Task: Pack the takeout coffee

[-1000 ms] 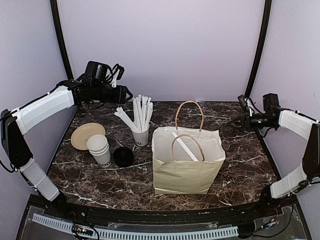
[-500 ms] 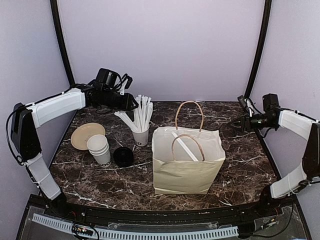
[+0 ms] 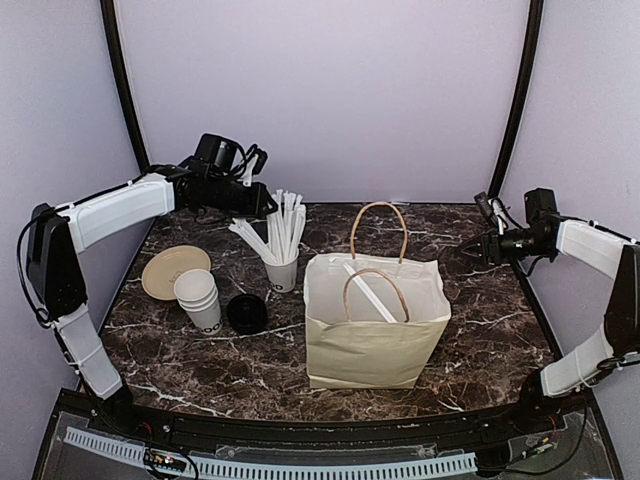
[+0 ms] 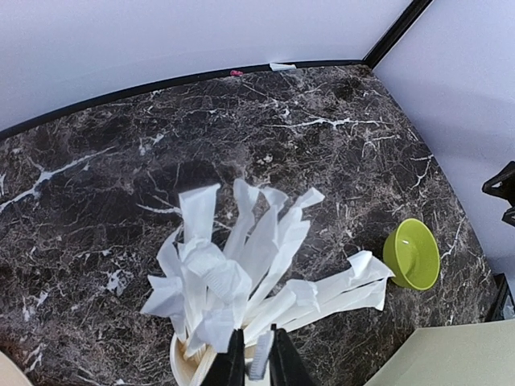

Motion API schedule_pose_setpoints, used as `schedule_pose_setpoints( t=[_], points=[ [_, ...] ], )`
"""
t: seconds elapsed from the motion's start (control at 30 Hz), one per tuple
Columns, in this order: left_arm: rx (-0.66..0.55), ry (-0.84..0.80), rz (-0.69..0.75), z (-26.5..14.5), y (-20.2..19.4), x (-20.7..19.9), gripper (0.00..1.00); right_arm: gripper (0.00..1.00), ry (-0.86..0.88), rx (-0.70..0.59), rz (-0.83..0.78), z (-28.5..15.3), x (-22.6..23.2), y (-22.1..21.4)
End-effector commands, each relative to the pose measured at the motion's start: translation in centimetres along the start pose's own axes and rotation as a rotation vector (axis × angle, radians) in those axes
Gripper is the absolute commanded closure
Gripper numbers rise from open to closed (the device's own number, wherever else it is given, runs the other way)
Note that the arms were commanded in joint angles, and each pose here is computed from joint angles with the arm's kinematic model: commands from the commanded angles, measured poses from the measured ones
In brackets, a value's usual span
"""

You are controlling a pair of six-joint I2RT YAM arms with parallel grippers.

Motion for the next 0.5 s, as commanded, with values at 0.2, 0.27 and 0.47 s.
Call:
schedule_pose_setpoints(
  t=[0.2,0.27,0.47],
  points=[
    [-0.062,0.002,0.065,-6.0,1.8,-3.5,0.93,0.37,-0.003,-0.013,-0.033,-0.1,-0.5,0.9],
    [-0.09,-0.001,0.082,-7.6,2.2,-4.2,0.95,0.37,-0.002,-0.012,-0.03,-0.1,-0.5,0.8],
    [-0.215,-0.003,0.154,-14.6,4.8,-7.1,1.0,0.37,0.02,-0.018,-0.011,0.2,-0.8,0.9]
  ],
)
Point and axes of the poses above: each gripper's point midway between its finger pads, its own z axis out along the fingers, its own x axis along the line the jaws close on, y = z × x, the point moved 9 cm from there along -z, back along the fingers, and after that the axes turned 9 degrees about -z, right-handed, at the moved point
